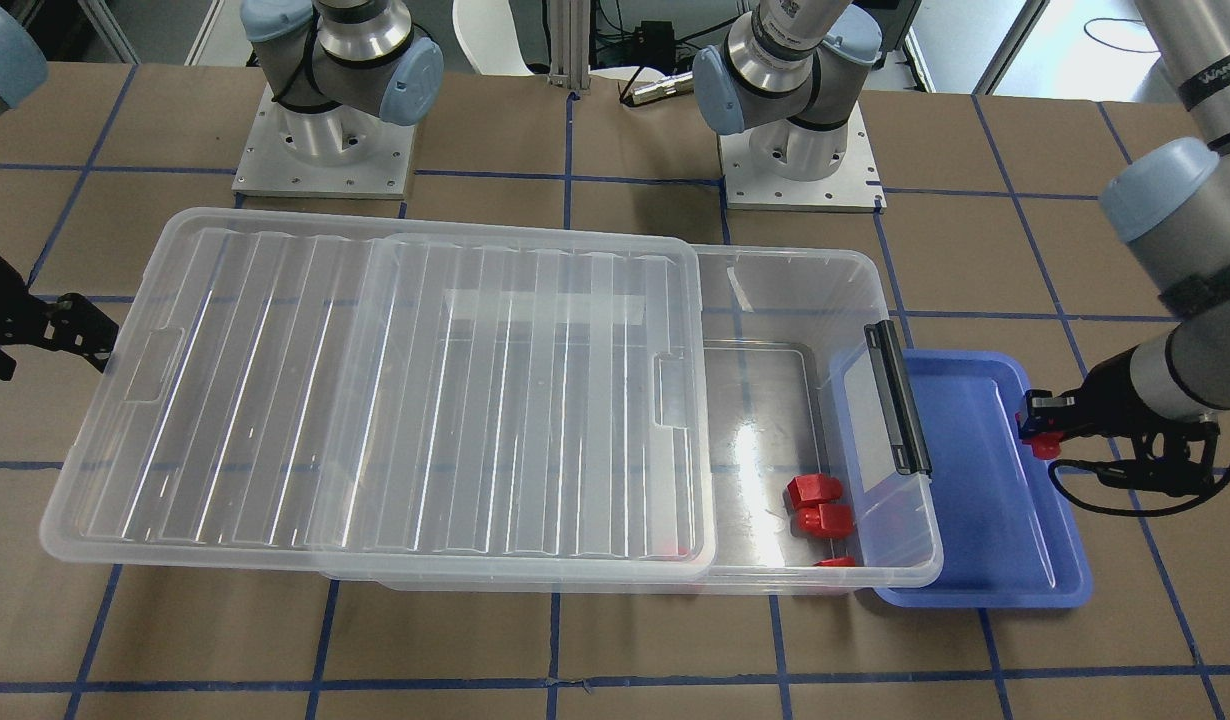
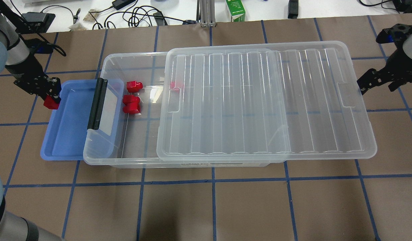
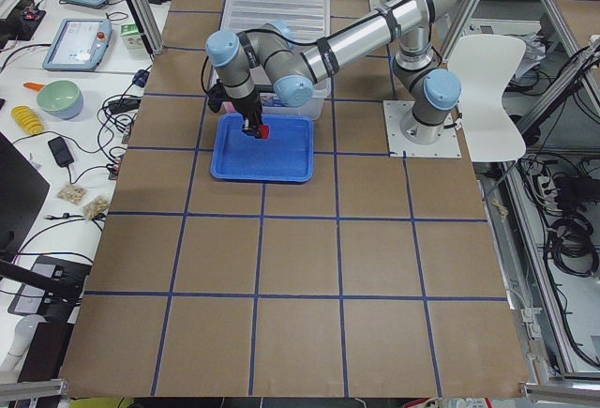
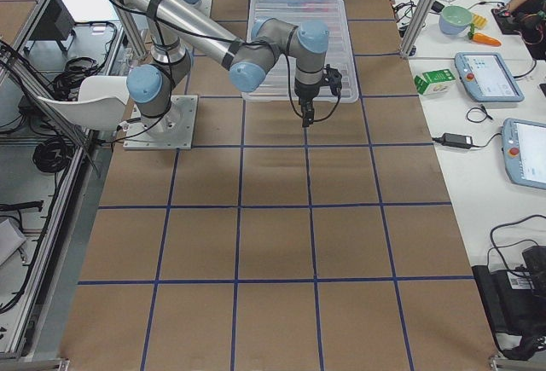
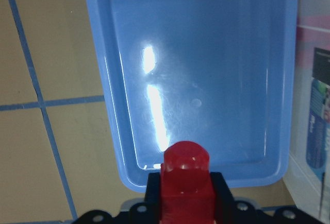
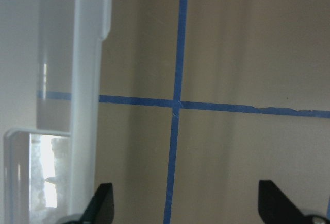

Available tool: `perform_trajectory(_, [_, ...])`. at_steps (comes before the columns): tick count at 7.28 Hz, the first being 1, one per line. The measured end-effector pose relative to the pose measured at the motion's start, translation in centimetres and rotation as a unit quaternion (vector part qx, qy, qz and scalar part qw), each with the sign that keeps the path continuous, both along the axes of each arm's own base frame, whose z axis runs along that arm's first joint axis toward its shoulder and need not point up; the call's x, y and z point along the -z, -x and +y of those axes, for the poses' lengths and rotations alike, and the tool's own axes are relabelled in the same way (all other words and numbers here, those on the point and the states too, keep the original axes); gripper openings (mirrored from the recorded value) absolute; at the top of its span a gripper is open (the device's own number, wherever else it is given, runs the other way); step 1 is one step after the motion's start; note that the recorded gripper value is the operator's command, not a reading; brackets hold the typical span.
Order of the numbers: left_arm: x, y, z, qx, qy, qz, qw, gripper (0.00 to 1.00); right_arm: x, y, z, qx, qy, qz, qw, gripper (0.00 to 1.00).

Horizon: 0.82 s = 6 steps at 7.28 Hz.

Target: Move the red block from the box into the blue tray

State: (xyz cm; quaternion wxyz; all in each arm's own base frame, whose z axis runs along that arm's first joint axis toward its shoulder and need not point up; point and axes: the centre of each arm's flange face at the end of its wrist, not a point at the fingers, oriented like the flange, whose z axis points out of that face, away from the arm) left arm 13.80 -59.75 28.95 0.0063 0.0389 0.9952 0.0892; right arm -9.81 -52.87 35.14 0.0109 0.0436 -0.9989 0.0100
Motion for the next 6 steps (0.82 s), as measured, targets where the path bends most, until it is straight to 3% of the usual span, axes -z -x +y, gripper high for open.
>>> perform_trajectory(2, [5.6, 0.6, 0.5, -0.014, -0.001, 0.007, 0.9999, 0.00, -0.2, -3.8, -0.6, 0.004, 0.003, 0.000, 1.0000, 1.00])
perform_trajectory(6, [8.6, 1.2, 0.0, -0.022, 0.009, 0.034, 0.9991, 0.00, -0.6, -11.8, -1.5, 0.021, 0.030, 0.003, 0.9993, 1.00])
